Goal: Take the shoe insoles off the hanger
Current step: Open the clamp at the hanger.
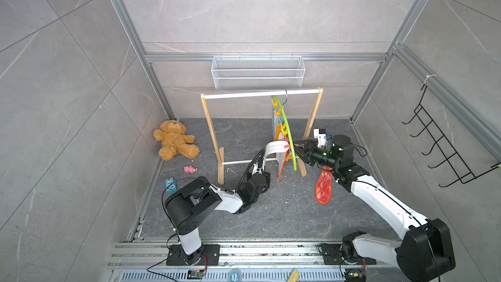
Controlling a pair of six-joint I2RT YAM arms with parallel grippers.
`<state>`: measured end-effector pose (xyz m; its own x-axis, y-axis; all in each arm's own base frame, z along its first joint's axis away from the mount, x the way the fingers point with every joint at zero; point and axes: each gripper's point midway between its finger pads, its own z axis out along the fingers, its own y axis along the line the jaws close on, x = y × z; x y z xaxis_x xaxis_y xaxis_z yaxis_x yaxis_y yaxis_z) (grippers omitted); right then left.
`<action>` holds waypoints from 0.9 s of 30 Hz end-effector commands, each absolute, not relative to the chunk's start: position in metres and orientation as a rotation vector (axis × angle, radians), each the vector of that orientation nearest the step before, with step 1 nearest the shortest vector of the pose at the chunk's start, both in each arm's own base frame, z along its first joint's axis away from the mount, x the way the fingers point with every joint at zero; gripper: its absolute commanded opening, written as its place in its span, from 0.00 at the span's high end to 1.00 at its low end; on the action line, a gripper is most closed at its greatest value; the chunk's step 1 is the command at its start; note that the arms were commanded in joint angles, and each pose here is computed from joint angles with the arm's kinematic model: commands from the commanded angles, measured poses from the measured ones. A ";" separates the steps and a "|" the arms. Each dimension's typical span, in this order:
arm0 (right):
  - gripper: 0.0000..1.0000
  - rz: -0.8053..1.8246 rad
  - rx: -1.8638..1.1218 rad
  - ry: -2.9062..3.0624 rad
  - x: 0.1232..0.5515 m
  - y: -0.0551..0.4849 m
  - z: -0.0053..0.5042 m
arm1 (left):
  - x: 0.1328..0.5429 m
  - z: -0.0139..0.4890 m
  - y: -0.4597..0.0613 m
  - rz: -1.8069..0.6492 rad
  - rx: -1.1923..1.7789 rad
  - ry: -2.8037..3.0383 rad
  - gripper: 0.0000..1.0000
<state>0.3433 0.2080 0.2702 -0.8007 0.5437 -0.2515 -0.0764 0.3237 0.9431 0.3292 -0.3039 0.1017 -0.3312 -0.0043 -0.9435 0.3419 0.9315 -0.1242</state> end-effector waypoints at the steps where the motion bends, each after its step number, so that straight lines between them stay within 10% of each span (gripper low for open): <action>1: 0.64 1.523 0.376 2.013 0.348 0.212 0.285 | 0.335 0.125 -0.307 -0.404 0.202 1.828 1.00; 27: 0.79 1.538 0.362 2.015 0.349 0.216 0.285 | 0.329 0.122 -0.287 -0.358 0.171 1.831 1.00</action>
